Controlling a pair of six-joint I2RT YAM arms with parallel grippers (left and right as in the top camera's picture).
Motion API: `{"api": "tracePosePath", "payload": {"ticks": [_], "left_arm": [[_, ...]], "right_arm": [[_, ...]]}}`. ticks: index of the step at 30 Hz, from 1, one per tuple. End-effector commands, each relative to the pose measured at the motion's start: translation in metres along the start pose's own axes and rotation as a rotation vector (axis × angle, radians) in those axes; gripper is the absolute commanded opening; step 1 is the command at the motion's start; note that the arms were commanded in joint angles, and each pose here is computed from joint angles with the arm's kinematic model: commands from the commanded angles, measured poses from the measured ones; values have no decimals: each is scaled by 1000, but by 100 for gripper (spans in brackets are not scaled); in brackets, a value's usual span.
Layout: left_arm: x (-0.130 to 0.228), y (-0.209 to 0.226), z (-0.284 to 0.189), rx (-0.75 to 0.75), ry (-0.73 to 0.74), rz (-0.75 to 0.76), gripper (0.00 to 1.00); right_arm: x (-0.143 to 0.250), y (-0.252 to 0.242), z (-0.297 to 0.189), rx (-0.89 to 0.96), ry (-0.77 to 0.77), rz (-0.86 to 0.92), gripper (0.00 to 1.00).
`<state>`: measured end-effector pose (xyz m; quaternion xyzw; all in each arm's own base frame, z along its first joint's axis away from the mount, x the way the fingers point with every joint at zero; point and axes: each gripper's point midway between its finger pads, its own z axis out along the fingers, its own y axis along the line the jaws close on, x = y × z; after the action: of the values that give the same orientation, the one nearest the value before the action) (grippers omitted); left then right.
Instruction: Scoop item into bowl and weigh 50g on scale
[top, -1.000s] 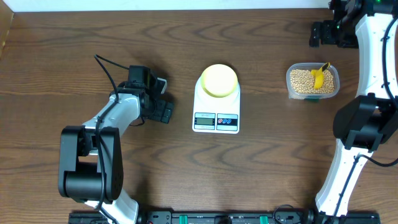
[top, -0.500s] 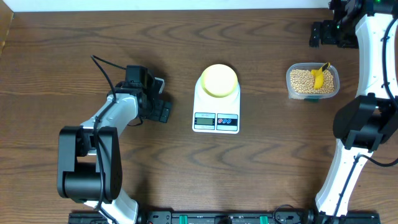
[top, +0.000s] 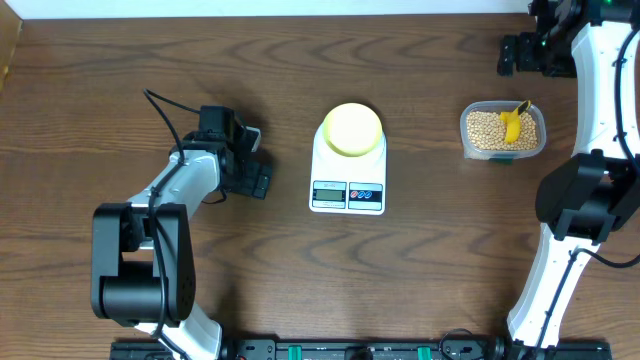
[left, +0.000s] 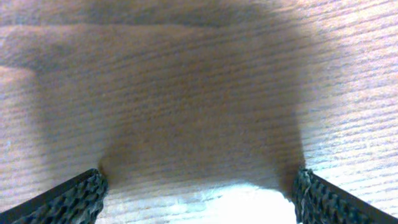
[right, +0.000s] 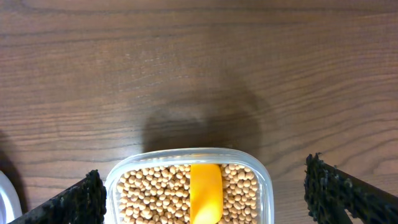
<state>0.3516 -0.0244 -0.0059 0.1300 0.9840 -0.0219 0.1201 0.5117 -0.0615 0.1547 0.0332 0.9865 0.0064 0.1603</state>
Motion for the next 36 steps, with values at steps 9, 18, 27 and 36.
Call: {"api": "tracePosePath", "payload": {"ticks": [9, 18, 27, 36], "left_arm": [[28, 2, 32, 9, 73, -83, 98], [5, -42, -47, 215, -3, -2, 99], [21, -129, -122, 272, -96, 474, 98], [16, -207, -106, 351, -120, 700, 97]], "right_arm": [[-4, -3, -4, 11, -16, 0, 99], [-4, -3, -4, 11, -16, 0, 99], [-4, -3, -4, 11, -16, 1, 99], [-4, -3, -4, 11, -16, 1, 99]]}}
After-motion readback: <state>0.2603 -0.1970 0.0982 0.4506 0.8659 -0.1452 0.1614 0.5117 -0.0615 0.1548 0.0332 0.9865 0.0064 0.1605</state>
